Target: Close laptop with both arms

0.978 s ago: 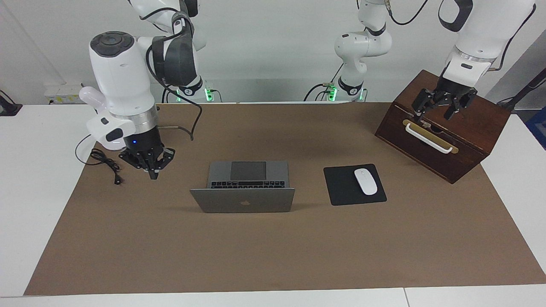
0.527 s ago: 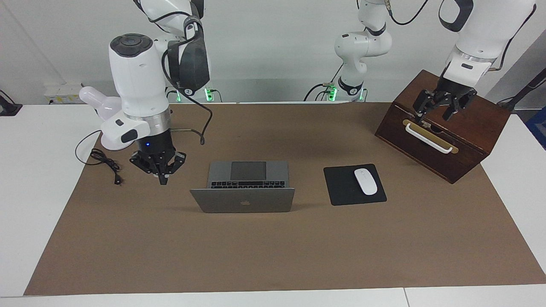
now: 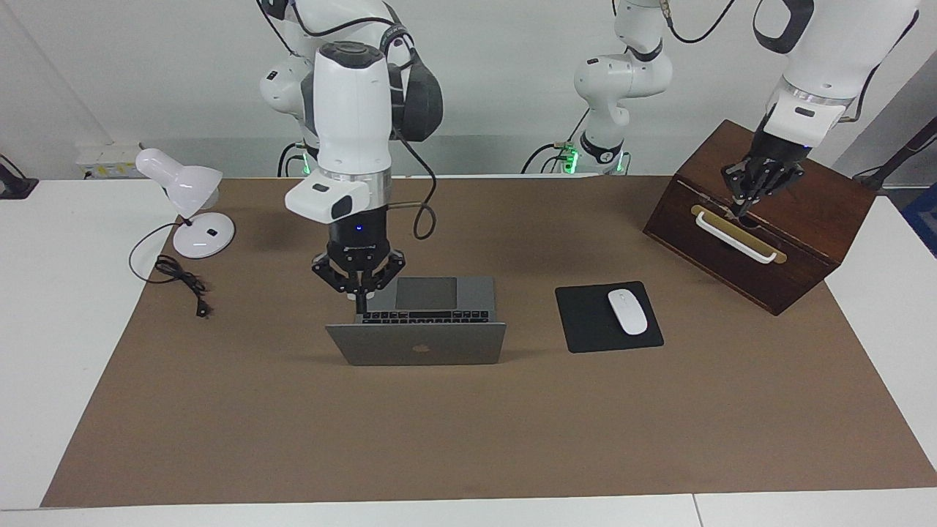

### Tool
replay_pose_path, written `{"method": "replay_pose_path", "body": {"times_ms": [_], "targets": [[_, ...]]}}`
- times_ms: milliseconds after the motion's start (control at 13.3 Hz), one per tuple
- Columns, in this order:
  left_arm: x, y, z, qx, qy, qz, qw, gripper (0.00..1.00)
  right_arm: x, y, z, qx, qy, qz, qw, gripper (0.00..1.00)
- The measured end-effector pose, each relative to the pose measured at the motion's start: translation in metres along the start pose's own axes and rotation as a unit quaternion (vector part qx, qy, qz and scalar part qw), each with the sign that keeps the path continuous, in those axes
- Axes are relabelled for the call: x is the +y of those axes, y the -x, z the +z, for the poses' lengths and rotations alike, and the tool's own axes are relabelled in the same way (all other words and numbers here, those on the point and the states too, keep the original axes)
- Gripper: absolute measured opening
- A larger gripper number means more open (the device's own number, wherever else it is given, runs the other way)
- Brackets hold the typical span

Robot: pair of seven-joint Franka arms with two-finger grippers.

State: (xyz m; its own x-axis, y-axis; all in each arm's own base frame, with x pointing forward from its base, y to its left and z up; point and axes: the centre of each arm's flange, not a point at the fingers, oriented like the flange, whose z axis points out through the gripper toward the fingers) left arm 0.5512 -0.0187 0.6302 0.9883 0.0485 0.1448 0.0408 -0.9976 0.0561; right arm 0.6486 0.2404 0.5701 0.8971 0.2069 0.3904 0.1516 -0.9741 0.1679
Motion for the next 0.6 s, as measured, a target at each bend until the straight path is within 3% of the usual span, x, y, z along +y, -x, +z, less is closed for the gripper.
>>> {"method": "replay_pose_path", "body": {"times_ms": [150,376,602], "targets": [[0.004,-0.003,-0.002,0.013,0.015,-0.002,1.000,0.01,0.002,-0.004,0.001,0.020,0.001,0.015,1.000,0.01],[0.013,-0.007,0.000,0.032,0.040,-0.003,0.999,0.01,0.026,-0.010,0.016,0.044,-0.026,0.083,0.995,0.01],[0.040,-0.007,0.011,0.051,0.047,0.018,0.997,0.01,0.031,-0.011,0.034,0.053,-0.040,0.126,0.990,0.01]]}}
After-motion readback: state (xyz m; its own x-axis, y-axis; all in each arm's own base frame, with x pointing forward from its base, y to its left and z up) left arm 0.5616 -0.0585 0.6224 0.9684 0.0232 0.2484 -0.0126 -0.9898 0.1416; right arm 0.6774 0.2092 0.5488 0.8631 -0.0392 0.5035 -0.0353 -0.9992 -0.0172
